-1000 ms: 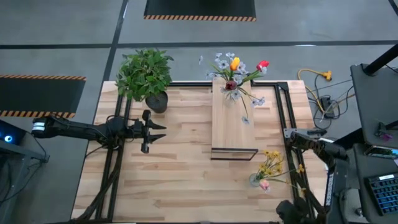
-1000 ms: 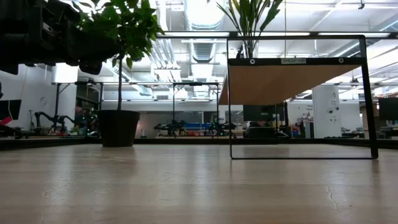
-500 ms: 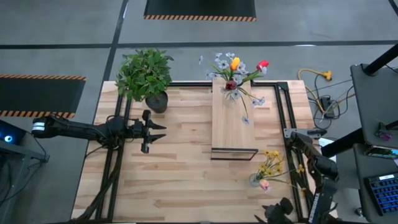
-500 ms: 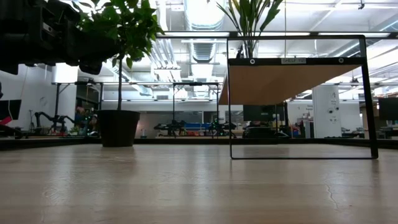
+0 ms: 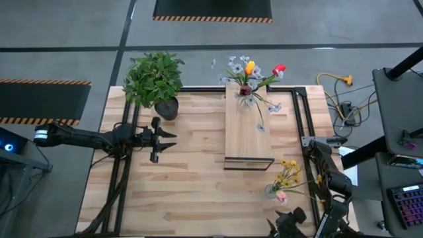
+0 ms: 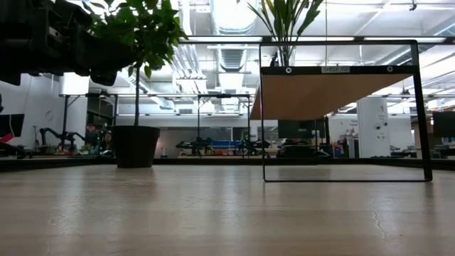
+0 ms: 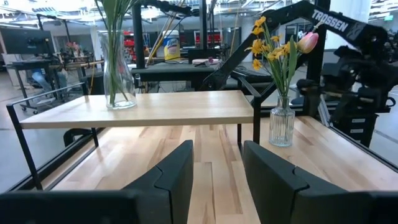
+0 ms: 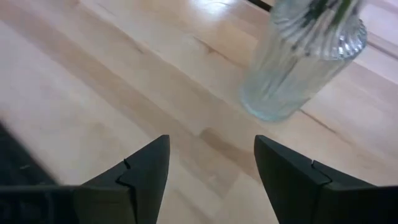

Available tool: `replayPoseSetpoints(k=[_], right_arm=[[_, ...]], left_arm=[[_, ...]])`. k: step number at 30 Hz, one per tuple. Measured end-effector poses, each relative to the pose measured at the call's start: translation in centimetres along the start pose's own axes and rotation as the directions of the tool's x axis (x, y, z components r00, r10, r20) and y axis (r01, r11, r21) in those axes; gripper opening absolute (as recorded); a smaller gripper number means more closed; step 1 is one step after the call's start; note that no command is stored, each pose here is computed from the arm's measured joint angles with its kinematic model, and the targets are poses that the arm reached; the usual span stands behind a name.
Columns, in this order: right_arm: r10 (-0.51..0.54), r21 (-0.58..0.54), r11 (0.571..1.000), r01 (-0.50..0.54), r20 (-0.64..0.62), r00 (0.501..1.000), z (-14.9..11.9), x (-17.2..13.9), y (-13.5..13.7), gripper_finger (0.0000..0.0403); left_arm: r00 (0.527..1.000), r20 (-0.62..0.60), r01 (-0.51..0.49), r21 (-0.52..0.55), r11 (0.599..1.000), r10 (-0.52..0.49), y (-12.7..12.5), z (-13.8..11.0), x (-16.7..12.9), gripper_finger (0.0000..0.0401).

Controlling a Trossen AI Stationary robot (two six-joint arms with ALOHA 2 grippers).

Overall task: Pick and place flowers into a vace then onto a shelf
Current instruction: Put the transparent vase with tulip and flowers on the shelf

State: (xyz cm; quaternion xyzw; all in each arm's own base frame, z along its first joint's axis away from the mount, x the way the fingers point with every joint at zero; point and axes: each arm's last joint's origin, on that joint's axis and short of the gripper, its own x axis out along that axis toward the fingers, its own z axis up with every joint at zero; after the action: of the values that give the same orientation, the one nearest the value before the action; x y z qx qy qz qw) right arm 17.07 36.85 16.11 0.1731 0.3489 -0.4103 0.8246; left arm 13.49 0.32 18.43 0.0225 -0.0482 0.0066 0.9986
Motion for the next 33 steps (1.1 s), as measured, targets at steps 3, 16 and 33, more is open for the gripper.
replayPoseSetpoints(k=[3,16,33], right_arm=[[-0.032,-0.005,0.999,0.032,0.013,0.999,-0.3,0.8,-0.6,0.0225],[-0.011,-0.036,0.999,0.015,0.125,0.992,0.8,2.1,-1.8,0.0225],[-0.024,-0.035,0.999,0.03,0.157,0.987,2.4,2.7,-3.4,0.0225]], left_arm=[[1.0,0.0,0.0,0.0,1.0,0.0,0.0,0.0,0.0,0.0123],[1.0,0.0,0.0,0.0,1.0,0.0,0.0,0.0,0.0,0.0123],[1.0,-0.008,0.0,0.0,1.0,0.0,0.0,-0.1,0.0,0.0123]])
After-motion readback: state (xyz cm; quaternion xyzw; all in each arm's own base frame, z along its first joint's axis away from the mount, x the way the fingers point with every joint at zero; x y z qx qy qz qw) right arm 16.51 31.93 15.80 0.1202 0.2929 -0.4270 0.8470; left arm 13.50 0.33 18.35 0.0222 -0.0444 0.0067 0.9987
